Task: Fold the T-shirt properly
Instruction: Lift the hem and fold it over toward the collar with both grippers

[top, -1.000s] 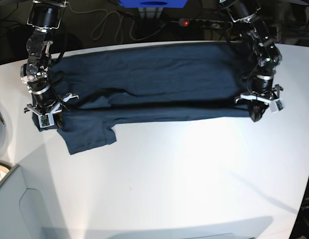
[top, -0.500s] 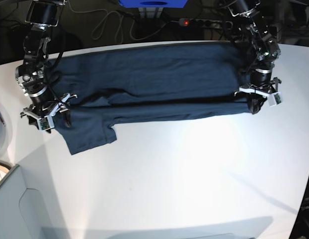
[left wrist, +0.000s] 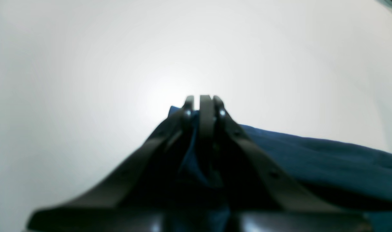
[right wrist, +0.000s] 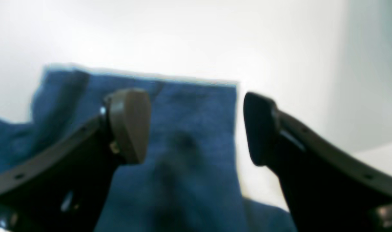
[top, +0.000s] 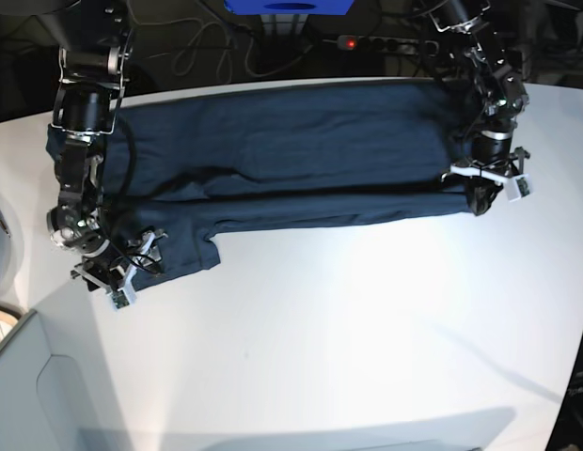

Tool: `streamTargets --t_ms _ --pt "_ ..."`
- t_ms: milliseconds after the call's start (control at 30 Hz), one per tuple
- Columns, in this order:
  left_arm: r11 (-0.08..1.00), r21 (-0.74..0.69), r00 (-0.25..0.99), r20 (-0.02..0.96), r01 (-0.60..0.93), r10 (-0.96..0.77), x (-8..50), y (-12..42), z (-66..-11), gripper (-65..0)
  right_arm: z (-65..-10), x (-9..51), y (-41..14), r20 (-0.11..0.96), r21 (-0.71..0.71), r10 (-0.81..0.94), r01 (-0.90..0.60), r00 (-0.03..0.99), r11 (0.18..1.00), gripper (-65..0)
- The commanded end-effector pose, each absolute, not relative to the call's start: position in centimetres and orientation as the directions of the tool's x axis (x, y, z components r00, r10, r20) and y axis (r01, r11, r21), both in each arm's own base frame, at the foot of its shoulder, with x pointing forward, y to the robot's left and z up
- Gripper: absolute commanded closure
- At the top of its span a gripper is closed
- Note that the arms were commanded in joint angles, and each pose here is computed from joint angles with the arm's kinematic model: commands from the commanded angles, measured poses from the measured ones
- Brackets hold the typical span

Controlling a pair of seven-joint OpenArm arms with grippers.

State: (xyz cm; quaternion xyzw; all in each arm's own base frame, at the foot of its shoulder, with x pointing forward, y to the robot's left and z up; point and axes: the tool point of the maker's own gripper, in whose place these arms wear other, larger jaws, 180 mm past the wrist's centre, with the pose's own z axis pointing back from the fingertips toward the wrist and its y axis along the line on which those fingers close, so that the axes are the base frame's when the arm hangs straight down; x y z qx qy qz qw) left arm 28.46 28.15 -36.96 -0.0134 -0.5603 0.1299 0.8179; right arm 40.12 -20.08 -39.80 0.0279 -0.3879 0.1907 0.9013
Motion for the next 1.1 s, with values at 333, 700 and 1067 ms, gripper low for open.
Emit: streamTargets --t_ms 333,700,1067 --pt "0.968 -0.164 0.298 0.93 -0.191 0.216 28.7 28.5 -35.8 0.0 -40.4 42.7 -21.5 0.738 -0.034 0.241 -0.322 0.631 0.946 -42.8" --pt "0.968 -0.163 0.3 0.929 -0.191 0.216 28.5 28.5 -35.9 0.0 -41.7 41.4 -21.4 0.714 -0.024 0.245 -0.327 0.656 0.945 0.0" --pt "0.968 -0.163 0.298 0.93 -0.192 0.215 28.5 28.5 -35.8 0.0 -34.4 38.0 -20.4 0.772 -0.242 0.411 -0.375 0.485 0.895 -0.1"
